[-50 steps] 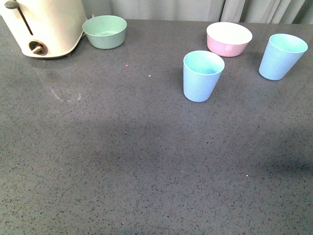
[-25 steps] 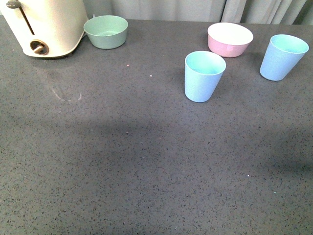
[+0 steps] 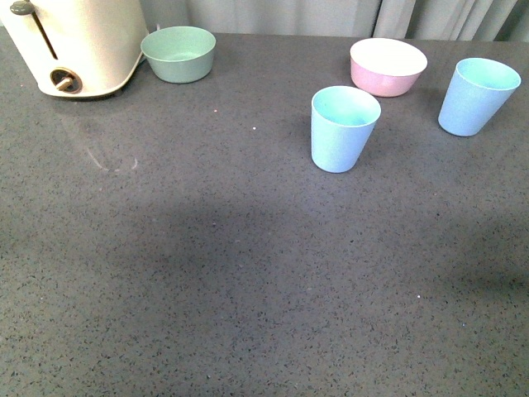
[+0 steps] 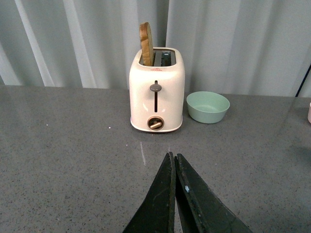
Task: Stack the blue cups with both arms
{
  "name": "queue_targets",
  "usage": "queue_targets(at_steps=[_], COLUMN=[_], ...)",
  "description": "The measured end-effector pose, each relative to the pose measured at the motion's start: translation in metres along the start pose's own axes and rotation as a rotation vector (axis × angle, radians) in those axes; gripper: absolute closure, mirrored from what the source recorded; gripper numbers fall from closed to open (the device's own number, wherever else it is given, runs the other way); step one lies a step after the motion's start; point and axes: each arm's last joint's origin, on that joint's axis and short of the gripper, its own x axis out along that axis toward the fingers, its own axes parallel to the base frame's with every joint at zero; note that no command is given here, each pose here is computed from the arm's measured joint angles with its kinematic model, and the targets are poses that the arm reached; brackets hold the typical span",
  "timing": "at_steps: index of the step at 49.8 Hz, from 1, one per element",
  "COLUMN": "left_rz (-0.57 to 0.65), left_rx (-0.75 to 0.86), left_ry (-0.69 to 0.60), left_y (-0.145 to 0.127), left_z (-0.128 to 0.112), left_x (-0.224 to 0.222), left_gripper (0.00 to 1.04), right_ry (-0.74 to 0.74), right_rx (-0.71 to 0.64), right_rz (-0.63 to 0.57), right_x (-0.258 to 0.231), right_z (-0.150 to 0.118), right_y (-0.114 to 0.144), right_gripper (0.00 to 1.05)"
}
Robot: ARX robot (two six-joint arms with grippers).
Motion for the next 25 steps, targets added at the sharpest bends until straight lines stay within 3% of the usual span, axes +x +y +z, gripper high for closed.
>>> queue_targets(at_steps=[25], left_rz=[0.0], left_rx=[0.0], left_ry=[-0.021], left_y=[0.0], left_z=[0.006], left_x=[-0.021], left_gripper=[1.03], right_ry=[0.0], right_rx=[0.0], right_rz=[0.0], right_x=[0.0], right_z=[0.0], right_y=[0.0], right_gripper=[0.09])
